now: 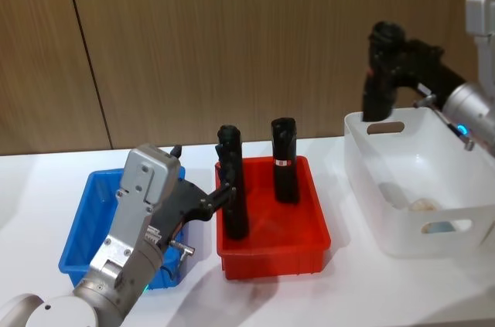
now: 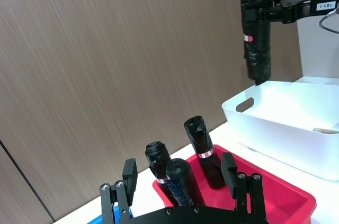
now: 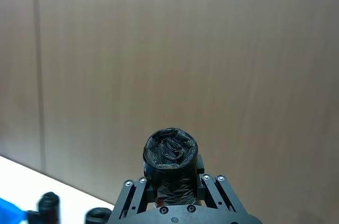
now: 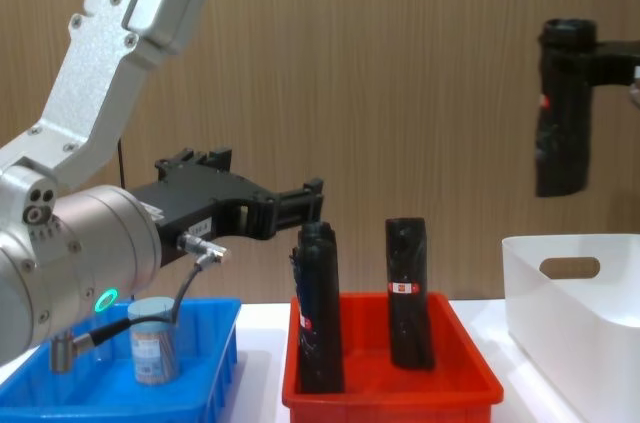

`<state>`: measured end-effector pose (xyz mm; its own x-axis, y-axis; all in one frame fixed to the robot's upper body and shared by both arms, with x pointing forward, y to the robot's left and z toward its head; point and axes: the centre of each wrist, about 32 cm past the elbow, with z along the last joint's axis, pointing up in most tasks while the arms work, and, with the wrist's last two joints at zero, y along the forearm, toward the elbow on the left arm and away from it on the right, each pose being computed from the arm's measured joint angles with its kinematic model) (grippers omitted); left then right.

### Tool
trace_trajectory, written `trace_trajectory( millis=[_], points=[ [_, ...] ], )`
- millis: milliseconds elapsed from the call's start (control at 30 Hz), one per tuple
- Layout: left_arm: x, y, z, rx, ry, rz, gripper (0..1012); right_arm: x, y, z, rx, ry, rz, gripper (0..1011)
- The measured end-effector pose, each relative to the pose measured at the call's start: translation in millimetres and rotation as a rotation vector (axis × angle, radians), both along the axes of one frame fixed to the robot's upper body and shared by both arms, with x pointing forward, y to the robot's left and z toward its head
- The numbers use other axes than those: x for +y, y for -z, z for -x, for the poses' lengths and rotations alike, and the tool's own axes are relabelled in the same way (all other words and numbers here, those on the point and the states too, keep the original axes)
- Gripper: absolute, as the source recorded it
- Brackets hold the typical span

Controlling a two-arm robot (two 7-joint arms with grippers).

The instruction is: Pick the cotton swabs from the blue box and place them into the white box.

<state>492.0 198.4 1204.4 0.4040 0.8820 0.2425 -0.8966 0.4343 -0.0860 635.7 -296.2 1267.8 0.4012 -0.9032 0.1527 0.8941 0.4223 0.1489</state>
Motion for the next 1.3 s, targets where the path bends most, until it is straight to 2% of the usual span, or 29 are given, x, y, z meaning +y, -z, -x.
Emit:
trace_trajectory(
  millis=[267,467,700,733,833,933,1033,1200,1300],
  points=[
    [0.0,0.0,0.0,0.000,0.000,0.000,1003,-20.2,4.0,-5.0,0.040,0.108,0.036,390],
    [0.0,0.0,0.0,0.000,0.000,0.000,1003,-36.0,14.2,-11.4,0.091,0.175,0.050,390],
    [0.0,0.0,0.0,0.000,0.000,0.000,1003,-50.7,24.5,-17.4,0.133,0.220,0.047,565],
    [0.0,0.0,0.0,0.000,0.000,0.000,1003,-53.1,26.6,-18.4,0.140,0.226,0.045,634],
    [0.0,0.0,0.0,0.000,0.000,0.000,1003,-57.7,29.9,-20.1,0.152,0.237,0.040,732],
    [0.0,0.0,0.0,0.000,0.000,0.000,1003,-60.9,32.8,-21.3,0.159,0.241,0.036,788],
    [0.0,0.0,0.0,0.000,0.000,0.000,1003,-62.7,34.3,-21.9,0.162,0.243,0.034,916],
    [0.0,0.0,0.0,0.000,0.000,0.000,1003,-65.5,36.3,-22.7,0.164,0.243,0.032,1002],
    [0.0,-0.1,0.0,0.000,0.000,0.000,1003,-66.2,36.6,-22.9,0.162,0.242,0.031,1002]
  ],
)
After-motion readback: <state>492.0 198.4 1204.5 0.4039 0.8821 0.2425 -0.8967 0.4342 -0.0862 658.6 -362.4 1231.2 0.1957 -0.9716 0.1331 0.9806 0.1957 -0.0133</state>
